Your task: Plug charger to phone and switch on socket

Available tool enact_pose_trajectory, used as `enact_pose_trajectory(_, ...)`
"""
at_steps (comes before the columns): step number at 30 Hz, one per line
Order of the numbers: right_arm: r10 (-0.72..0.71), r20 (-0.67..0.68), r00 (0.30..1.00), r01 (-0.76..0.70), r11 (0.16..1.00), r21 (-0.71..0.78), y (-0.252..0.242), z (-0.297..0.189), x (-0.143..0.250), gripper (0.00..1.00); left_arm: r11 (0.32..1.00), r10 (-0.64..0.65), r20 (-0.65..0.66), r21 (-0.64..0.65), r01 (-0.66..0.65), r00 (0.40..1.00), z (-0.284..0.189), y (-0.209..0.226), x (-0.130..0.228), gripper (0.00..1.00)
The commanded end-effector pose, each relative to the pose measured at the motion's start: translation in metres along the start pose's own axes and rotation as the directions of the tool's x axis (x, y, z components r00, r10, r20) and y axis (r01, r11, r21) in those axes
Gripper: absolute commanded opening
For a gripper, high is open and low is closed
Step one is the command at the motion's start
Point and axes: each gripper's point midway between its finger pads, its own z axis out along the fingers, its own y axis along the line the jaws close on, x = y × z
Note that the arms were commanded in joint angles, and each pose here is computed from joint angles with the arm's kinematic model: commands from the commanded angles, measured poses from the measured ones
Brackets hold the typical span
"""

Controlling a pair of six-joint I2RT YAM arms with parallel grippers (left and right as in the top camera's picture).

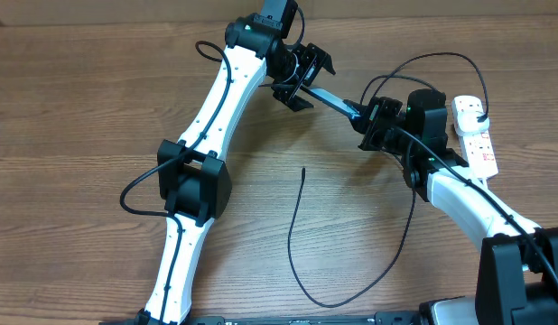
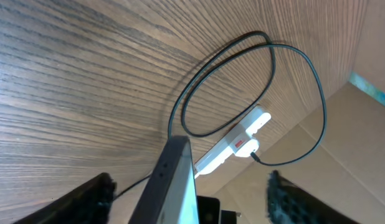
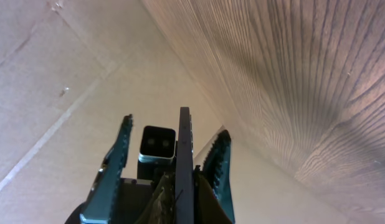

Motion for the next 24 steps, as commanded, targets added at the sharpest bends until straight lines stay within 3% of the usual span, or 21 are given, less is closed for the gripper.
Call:
enact_pose_trajectory(1,0.072,-0.053,0.996,-0.073,0.997,-0.015,0.0114,-0.0009,0.0164,0.04,1.000,0.001,0.016,0.020,-0.001,1.000,-0.0044,-0.0081,0.0021,0.74)
enact_pose_trajectory(20,0.092,-0.064,0.994,-0.092,0.996,-0.010,0.0113,-0.0011,0.0186,0.04,1.000,0.014,0.029,0.009,-0.014,0.999,0.0009,-0.0084,0.0073,0.39)
enact_pose_trajectory(24,0.092,-0.064,0.994,-0.093,0.996,-0.011,0.0114,-0.0011,0.0186,0.04,1.000,0.014,0.029,0.009,-0.015,0.999,0.0010,-0.0084,0.0075,0.27)
